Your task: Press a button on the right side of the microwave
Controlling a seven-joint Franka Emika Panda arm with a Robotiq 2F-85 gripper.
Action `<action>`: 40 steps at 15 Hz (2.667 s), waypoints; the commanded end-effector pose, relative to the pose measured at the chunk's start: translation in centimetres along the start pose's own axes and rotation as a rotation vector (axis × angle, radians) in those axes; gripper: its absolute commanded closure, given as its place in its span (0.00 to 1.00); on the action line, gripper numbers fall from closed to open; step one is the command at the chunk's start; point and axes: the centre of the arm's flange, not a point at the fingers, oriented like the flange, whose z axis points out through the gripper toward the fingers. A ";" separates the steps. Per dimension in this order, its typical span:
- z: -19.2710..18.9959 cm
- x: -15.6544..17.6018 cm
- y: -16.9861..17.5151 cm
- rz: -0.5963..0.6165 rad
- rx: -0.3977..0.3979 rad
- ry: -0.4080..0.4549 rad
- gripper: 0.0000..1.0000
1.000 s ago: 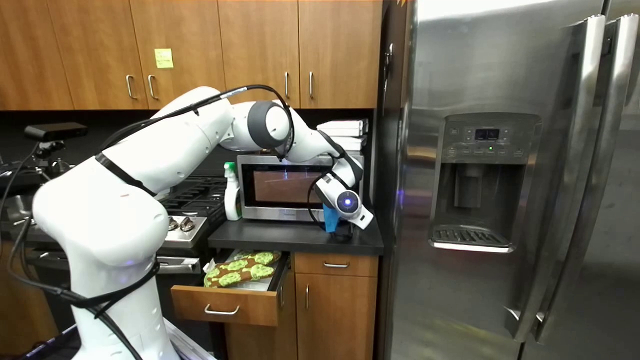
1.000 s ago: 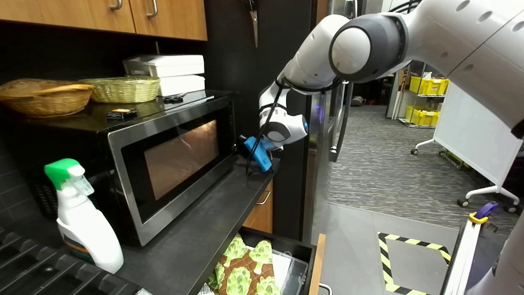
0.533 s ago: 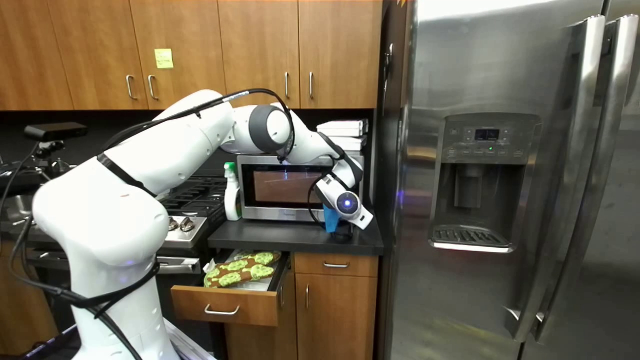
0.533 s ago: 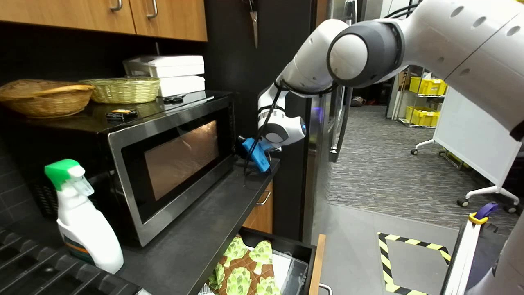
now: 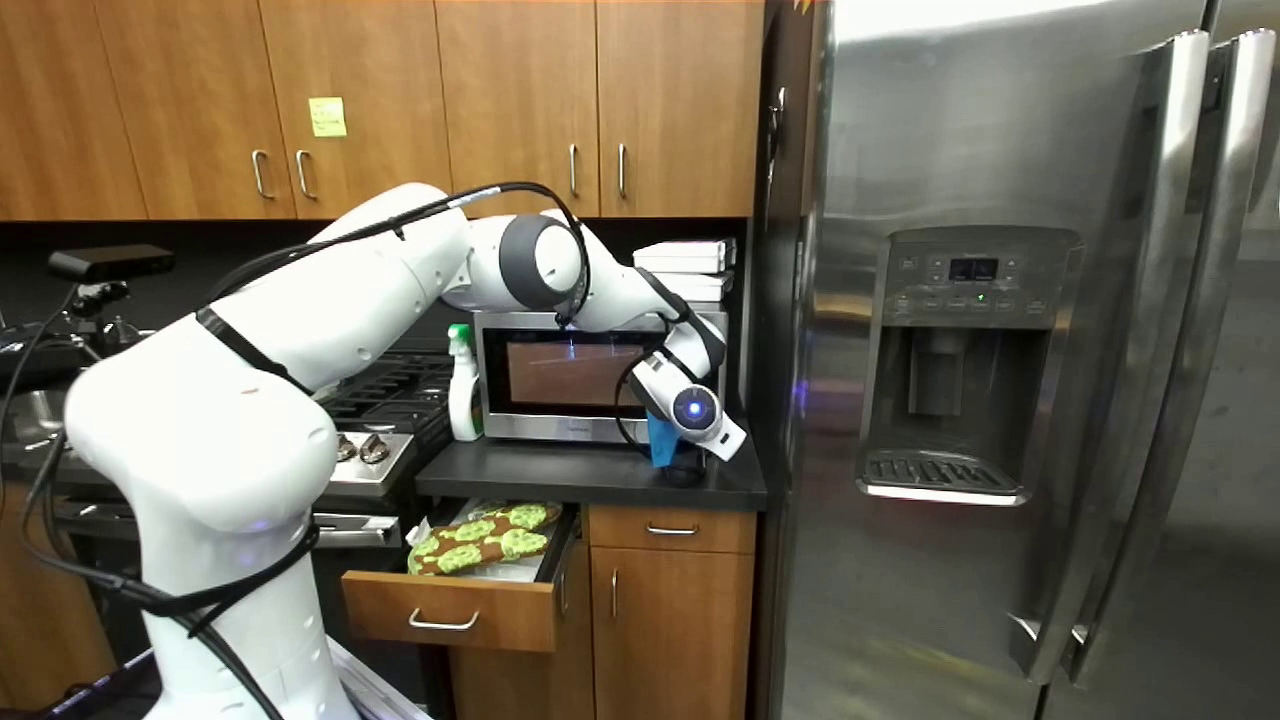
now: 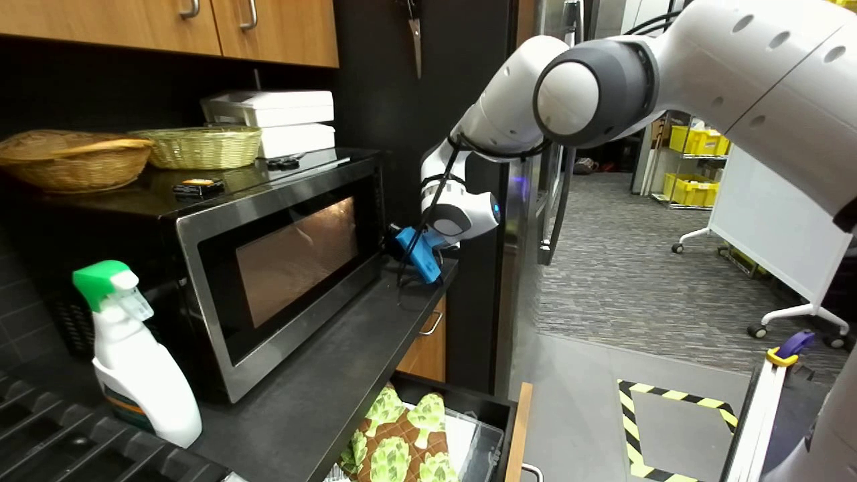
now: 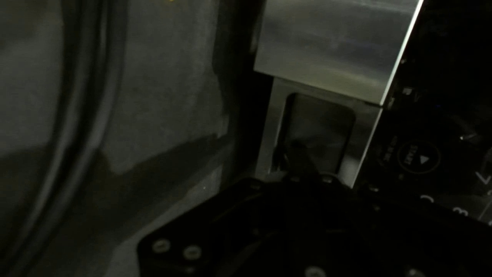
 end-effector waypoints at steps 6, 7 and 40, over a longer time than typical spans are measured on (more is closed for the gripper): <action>0.7 -0.2 -1.0 -0.005 0.010 0.023 1.00; 0.5 -0.2 -1.1 -0.005 0.008 0.024 1.00; -7.5 -0.1 -3.8 -0.069 -0.234 -0.067 1.00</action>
